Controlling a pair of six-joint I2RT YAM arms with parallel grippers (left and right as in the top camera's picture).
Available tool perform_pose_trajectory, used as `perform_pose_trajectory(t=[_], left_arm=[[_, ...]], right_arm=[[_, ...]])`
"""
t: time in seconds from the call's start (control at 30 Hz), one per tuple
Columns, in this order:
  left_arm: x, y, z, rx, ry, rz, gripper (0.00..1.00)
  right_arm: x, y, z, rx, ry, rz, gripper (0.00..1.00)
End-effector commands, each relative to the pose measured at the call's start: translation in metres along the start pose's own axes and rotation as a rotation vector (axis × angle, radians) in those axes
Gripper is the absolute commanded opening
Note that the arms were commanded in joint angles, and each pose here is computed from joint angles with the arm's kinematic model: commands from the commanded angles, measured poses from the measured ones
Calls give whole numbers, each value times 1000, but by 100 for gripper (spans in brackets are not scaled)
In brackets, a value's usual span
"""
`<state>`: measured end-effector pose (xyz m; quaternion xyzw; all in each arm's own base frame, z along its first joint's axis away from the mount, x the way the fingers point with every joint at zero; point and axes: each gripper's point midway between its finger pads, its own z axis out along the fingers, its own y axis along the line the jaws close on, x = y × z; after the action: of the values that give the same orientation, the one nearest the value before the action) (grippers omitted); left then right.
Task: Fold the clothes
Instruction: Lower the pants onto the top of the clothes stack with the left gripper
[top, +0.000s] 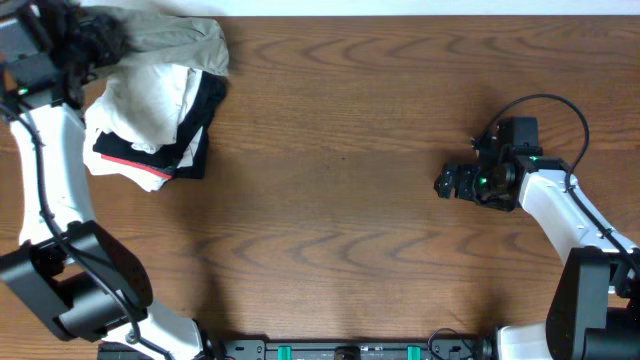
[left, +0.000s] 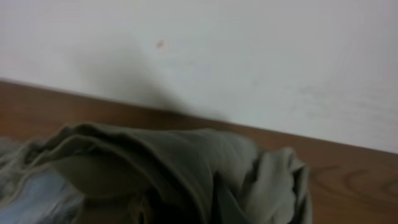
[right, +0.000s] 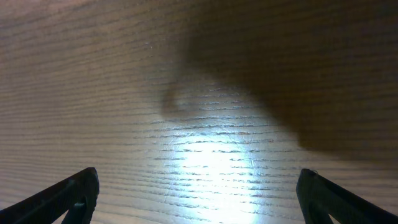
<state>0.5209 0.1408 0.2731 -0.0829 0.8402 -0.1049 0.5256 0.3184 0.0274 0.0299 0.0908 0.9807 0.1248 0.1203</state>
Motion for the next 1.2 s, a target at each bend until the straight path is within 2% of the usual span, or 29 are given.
perform_pose_trajectory(t=[0.0,0.17,0.4,0.53,0.63,0.83,0.87,0.97,1.03,1.1,1.17], left_arm=[[-15,10,-26,-35,-14,13,6],[11,12,-30,-47,91,-102,6],[68,4,-49,-91,322,-382,6],[102,19,-67,-242,439,-565,6],[122,35,-82,-363,492,-646,6],[148,55,-96,-458,541,-740,6],[152,58,-97,-467,548,-756,12],[162,65,-100,-489,559,-795,51],[163,68,-102,-495,562,-803,67],[165,67,-104,-497,568,-807,73],[165,65,-104,-488,574,-812,73]], right_arm=[[2,1,1,-7,4,9,99],[2,1,1,-7,4,9,99],[2,1,1,-7,4,9,99],[2,1,1,-7,4,9,99],[2,1,1,-7,4,9,99],[2,1,1,-7,4,9,99],[2,1,1,-7,4,9,99],[2,1,1,-7,4,9,99],[2,1,1,-7,4,9,99],[2,1,1,-7,4,9,99],[2,1,1,-7,4,9,99]])
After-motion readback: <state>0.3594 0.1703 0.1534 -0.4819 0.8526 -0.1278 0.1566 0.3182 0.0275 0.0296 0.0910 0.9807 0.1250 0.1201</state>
